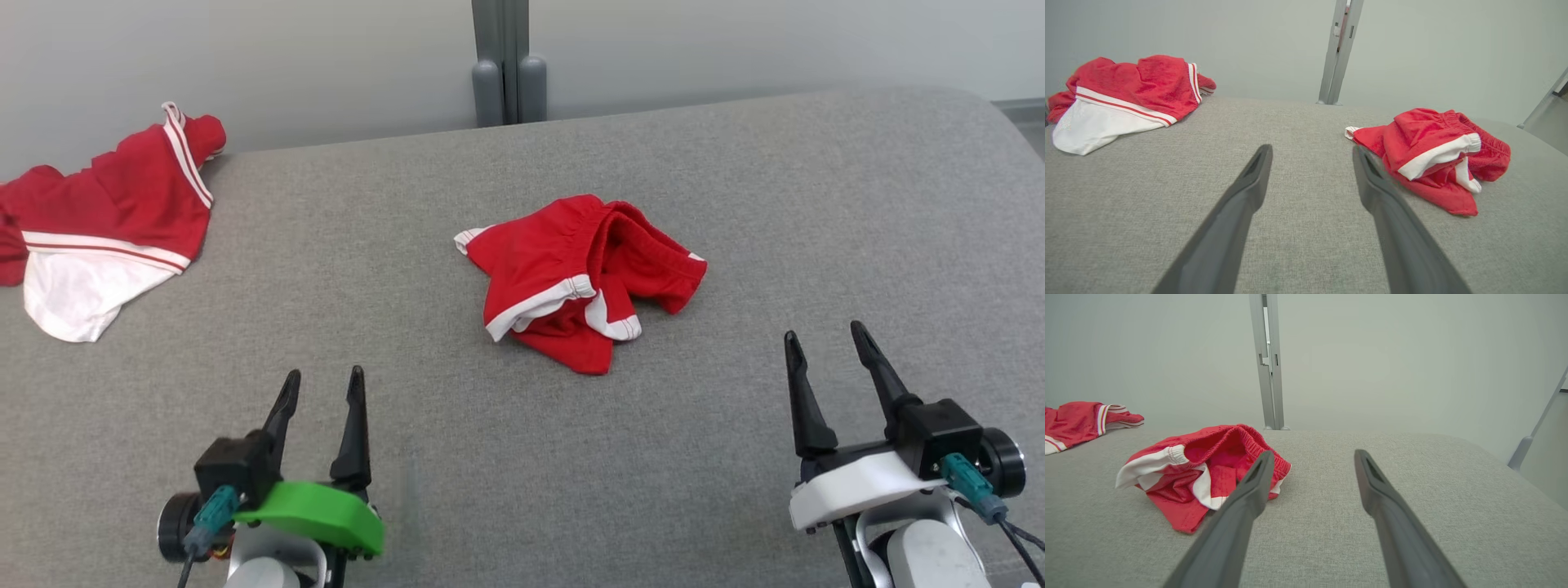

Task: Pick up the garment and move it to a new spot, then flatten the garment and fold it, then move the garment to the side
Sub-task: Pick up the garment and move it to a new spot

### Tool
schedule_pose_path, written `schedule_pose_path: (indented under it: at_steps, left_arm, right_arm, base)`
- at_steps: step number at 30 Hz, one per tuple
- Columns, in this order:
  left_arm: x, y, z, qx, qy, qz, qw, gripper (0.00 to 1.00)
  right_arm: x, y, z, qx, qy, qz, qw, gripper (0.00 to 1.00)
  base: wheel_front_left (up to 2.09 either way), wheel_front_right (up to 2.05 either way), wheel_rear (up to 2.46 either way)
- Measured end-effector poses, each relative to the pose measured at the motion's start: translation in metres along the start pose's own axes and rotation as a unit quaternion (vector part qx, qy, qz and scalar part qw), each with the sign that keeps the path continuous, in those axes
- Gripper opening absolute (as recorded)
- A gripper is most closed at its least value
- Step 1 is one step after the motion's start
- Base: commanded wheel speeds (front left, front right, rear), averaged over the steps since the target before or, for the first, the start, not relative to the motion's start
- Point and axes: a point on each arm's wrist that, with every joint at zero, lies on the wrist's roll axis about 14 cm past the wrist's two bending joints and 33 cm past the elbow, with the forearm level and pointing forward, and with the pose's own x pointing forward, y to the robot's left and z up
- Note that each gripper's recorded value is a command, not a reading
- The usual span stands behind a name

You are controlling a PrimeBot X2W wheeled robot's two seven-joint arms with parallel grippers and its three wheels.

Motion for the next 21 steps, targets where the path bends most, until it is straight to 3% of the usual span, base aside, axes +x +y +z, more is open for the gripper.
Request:
schedule_pose_path:
  at_steps: [6, 21]
  left_arm:
    - [-0.030, 0.025, 0.010, -0.009, -0.028, 0.057, 0.998, 1.00]
    - [-0.055, 0.038, 0.010, -0.007, -0.040, 0.080, 0.996, 1.00]
  right_arm:
    - [-0.011, 0.015, 0.002, 0.012, -0.002, 0.019, 1.000, 1.00]
    - [-0.018, 0.025, 0.003, 0.044, -0.004, 0.029, 0.999, 1.00]
  base:
    - [0.00, 0.00, 0.00]
    - [0.00, 0.00, 0.00]
